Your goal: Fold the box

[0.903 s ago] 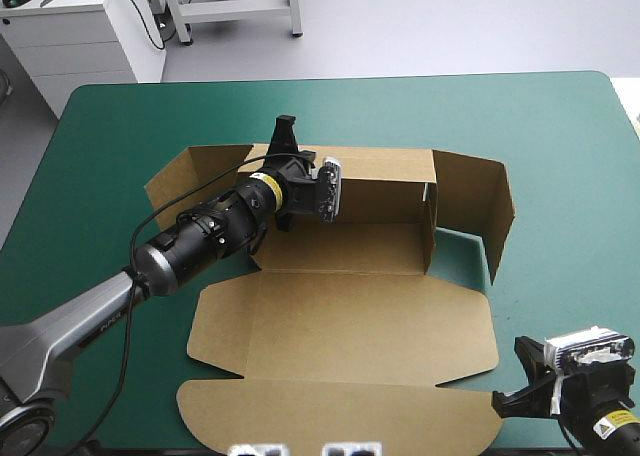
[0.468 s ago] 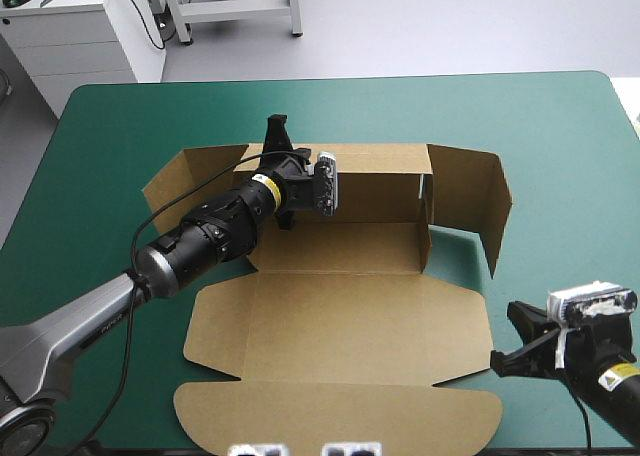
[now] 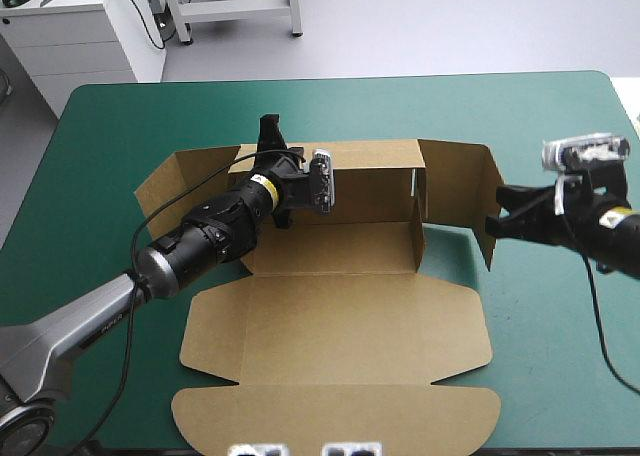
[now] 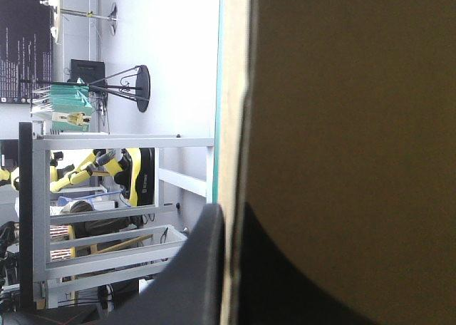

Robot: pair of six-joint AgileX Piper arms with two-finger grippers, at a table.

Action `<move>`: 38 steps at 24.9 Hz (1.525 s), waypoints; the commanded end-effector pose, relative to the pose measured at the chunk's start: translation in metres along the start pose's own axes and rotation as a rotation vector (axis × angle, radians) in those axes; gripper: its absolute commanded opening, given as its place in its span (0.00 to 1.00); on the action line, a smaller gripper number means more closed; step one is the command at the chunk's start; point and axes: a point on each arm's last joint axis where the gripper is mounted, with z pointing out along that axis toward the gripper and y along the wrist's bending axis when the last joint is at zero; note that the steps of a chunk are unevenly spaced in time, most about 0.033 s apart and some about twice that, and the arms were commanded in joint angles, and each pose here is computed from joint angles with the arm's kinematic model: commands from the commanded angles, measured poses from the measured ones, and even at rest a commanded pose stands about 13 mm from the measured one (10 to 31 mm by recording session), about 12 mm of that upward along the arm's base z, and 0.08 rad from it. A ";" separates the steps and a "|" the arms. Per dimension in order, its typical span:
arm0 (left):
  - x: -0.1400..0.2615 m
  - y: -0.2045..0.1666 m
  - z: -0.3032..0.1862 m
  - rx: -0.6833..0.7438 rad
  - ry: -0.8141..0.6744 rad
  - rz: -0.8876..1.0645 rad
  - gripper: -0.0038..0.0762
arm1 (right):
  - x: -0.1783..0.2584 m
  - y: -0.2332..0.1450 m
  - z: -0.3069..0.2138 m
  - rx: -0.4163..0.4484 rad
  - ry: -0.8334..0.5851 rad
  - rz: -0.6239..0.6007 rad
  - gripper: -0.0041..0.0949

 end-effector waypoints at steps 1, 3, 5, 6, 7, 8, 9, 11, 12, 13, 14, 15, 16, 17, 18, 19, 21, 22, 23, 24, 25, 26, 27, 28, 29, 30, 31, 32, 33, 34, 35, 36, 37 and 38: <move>-0.005 0.017 -0.013 -0.065 -0.041 -0.011 0.04 | -0.042 -0.003 0.010 -0.031 -0.054 -0.010 0.02; -0.005 0.016 -0.011 -0.058 -0.038 -0.010 0.04 | -0.059 -0.008 0.024 -0.047 -0.025 -0.010 0.03; -0.005 0.015 -0.009 -0.056 -0.036 -0.003 0.04 | -0.074 -0.014 0.037 -0.054 -0.004 -0.005 0.03; -0.005 0.014 -0.009 -0.056 -0.036 0.000 0.04 | -0.082 -0.019 0.046 -0.055 0.012 -0.001 0.03; -0.005 0.015 -0.009 -0.057 -0.039 0.002 0.04 | -0.087 -0.022 0.052 -0.050 0.023 0.011 0.03; -0.005 0.015 -0.009 -0.059 -0.043 0.005 0.04 | -0.091 -0.026 0.059 -0.046 0.038 0.016 0.03; -0.006 0.015 -0.009 -0.061 -0.048 0.008 0.04 | -0.097 -0.031 0.068 -0.044 0.061 0.021 0.04; -0.007 0.015 -0.009 -0.068 -0.059 0.014 0.04 | -0.103 -0.037 0.082 -0.049 0.095 0.026 0.04; -0.007 0.016 -0.009 -0.071 -0.062 0.013 0.04 | -0.105 -0.038 0.092 -0.052 0.117 0.025 0.04; -0.007 0.016 -0.009 -0.072 -0.063 0.012 0.04 | -0.107 -0.038 0.099 -0.044 0.133 0.018 0.04; -0.007 0.016 -0.009 -0.072 -0.063 0.010 0.04 | -0.110 -0.038 0.107 -0.029 0.147 0.009 0.04; -0.007 0.016 -0.009 -0.072 -0.065 0.010 0.04 | -0.112 -0.037 0.115 -0.010 0.161 -0.002 0.04; -0.007 0.016 -0.009 -0.072 -0.065 0.008 0.04 | -0.117 -0.034 0.129 0.034 0.178 -0.026 0.04; -0.007 0.016 -0.009 -0.072 -0.065 0.008 0.04 | -0.119 -0.032 0.137 0.050 0.184 -0.031 0.04; -0.007 0.016 -0.009 -0.072 -0.065 0.008 0.04 | -0.123 -0.030 0.150 0.060 0.194 -0.025 0.04; -0.007 0.016 -0.009 -0.072 -0.065 0.008 0.04 | -0.123 -0.030 0.159 0.054 0.207 -0.015 0.04; -0.007 0.016 -0.009 -0.072 -0.065 0.008 0.04 | -0.125 -0.033 0.179 0.029 0.255 0.037 0.04; -0.007 0.016 -0.009 -0.072 -0.065 0.008 0.04 | -0.124 -0.035 0.189 0.028 0.282 0.058 0.04; -0.007 0.016 -0.009 -0.072 -0.065 0.008 0.04 | -0.123 -0.037 0.194 0.030 0.289 0.064 0.04; -0.007 0.016 -0.009 -0.072 -0.065 0.008 0.04 | -0.121 -0.041 0.201 0.050 0.296 0.066 0.04; -0.007 0.016 -0.009 -0.072 -0.065 0.008 0.04 | -0.117 -0.047 0.209 0.077 0.311 0.071 0.04; -0.007 0.016 -0.009 -0.071 -0.065 0.006 0.04 | -0.114 -0.050 0.214 0.093 0.326 0.076 0.04; -0.007 0.016 -0.009 -0.071 -0.065 0.006 0.04 | -0.111 -0.052 0.218 0.101 0.341 0.085 0.04; -0.008 0.016 -0.009 -0.072 -0.069 0.006 0.04 | -0.107 -0.054 0.223 0.103 0.365 0.095 0.04; -0.008 0.016 -0.009 -0.072 -0.069 0.006 0.04 | -0.101 -0.056 0.229 0.099 0.403 0.103 0.04; -0.008 0.016 -0.009 -0.072 -0.067 0.004 0.04 | -0.097 -0.056 0.233 0.083 0.434 0.112 0.04; -0.008 0.016 -0.009 -0.071 -0.067 0.000 0.04 | -0.095 -0.056 0.236 0.074 0.443 0.110 0.04; -0.007 0.016 -0.009 -0.070 -0.063 -0.013 0.04 | -0.095 -0.054 0.236 0.073 0.446 0.109 0.04; -0.007 0.016 -0.009 -0.069 -0.061 -0.022 0.04 | -0.095 -0.053 0.235 0.074 0.445 0.104 0.04; -0.007 0.016 -0.009 -0.069 -0.061 -0.022 0.04 | -0.096 -0.052 0.235 0.074 0.443 0.103 0.04; -0.007 0.016 -0.009 -0.069 -0.060 -0.022 0.04 | -0.096 -0.052 0.233 0.074 0.443 0.103 0.04; -0.007 0.016 -0.009 -0.069 -0.060 -0.022 0.04 | -0.094 -0.052 0.234 0.074 0.450 0.107 0.04; -0.007 0.016 -0.009 -0.069 -0.059 -0.020 0.04 | -0.093 -0.053 0.235 0.076 0.456 0.114 0.04; -0.007 0.016 -0.009 -0.069 -0.059 -0.020 0.04 | -0.093 -0.052 0.233 0.072 0.457 0.116 0.04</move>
